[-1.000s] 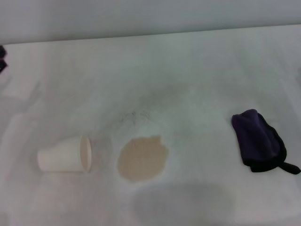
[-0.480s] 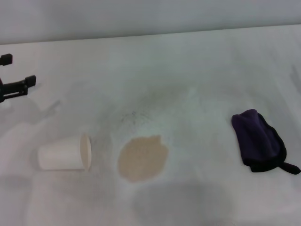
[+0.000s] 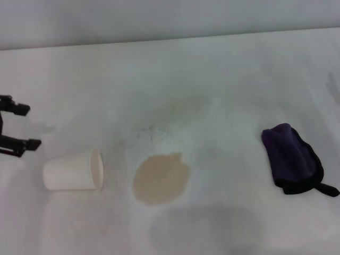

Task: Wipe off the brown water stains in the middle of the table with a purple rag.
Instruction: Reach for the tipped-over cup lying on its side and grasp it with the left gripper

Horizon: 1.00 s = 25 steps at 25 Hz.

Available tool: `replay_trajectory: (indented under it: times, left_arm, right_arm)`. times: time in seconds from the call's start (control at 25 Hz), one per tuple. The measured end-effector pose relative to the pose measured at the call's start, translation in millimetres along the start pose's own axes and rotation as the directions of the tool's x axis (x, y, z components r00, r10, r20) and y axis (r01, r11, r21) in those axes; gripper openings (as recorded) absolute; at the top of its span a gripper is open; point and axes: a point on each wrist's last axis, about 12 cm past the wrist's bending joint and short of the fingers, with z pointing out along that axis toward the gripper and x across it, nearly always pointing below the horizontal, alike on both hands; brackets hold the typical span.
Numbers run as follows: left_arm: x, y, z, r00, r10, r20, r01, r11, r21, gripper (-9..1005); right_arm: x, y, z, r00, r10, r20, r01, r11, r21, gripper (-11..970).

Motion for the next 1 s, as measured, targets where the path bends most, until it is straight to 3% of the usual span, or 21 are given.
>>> replay_trajectory:
  times: [0.52, 1.0]
  left_arm:
    - [-9.1, -8.5, 35.2, 0.986, 0.155, -0.053, -0.15, 0.985, 0.086, 861]
    - [-7.1, -10.3, 67.8, 0.974, 0.204, -0.103, -0.185, 0.968, 0.167, 861]
  right_arm:
    - [-0.5, 4.3, -0.4, 1.0, 0.016, 0.015, -0.015, 1.0, -0.011, 857]
    - [0.0, 3.9, -2.4, 1.0, 0.017, 0.015, -0.017, 1.0, -0.009, 857]
